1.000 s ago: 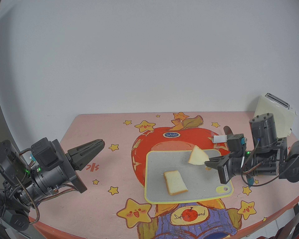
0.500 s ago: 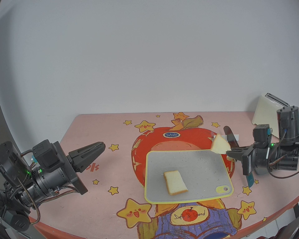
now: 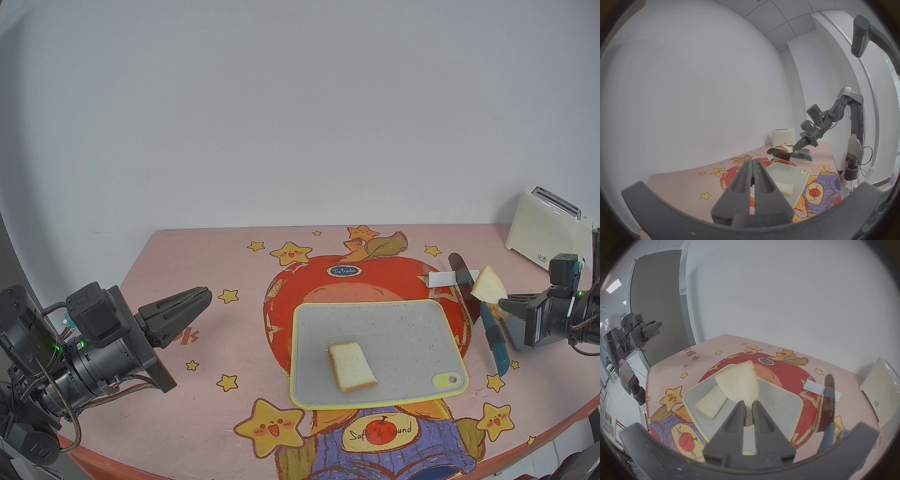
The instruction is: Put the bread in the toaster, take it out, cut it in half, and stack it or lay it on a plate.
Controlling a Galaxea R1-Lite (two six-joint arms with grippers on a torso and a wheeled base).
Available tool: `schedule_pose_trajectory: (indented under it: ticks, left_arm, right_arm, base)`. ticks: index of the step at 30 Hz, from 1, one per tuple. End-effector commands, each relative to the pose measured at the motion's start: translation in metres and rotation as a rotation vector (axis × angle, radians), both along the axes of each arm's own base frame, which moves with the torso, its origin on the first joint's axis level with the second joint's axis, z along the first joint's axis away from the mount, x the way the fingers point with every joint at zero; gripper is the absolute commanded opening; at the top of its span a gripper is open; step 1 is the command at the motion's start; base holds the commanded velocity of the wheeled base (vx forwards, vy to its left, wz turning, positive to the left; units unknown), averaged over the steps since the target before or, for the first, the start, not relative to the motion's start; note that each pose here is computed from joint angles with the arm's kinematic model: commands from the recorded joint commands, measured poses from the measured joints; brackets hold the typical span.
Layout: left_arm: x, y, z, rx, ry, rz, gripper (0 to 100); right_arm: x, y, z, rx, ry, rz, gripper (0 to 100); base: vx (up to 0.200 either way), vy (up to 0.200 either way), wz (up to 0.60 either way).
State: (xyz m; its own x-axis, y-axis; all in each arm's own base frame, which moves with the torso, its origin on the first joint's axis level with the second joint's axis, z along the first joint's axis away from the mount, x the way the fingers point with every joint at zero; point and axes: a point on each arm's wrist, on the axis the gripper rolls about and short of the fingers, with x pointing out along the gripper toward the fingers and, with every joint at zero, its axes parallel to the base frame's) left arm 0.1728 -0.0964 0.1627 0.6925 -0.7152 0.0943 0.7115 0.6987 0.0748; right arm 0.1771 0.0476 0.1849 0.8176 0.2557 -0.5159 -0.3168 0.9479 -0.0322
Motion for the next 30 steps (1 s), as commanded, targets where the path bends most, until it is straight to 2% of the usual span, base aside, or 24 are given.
schedule_pose_trajectory:
  ticks: [1,6,14,20,22,30]
  left_arm:
    - [0.0,0.0,0.0,0.0,0.0,-0.001,0]
    - [-0.001,0.0,-0.002,0.004,0.008,-0.001,0]
    - [-0.001,0.0,-0.002,0.006,0.009,-0.001,0]
    - [-0.001,0.0,-0.002,0.004,0.008,-0.001,0]
    - [-0.001,0.0,-0.002,0.005,0.007,-0.001,0]
    - [-0.001,0.0,-0.002,0.005,0.007,-0.002,0]
  right_arm:
    - [-0.003,-0.011,-0.003,0.0,0.005,-0.056,0]
    - [0.002,-0.031,-0.005,-0.003,0.017,-0.17,0]
    - [0.005,-0.046,-0.015,-0.007,0.06,-0.261,0]
    - [0.006,-0.051,-0.025,-0.008,0.102,-0.285,0]
    - [0.013,-0.055,-0.036,-0.005,0.151,-0.314,0]
    - [0.027,-0.059,-0.053,0.013,0.242,-0.359,0]
  base:
    - [0.0,0.0,0.0]
    - [0.0,0.0,0.0]
    - [0.0,0.0,0.0]
    - [0.0,0.0,0.0]
    - [0.0,0.0,0.0]
    - [0.0,0.0,0.0]
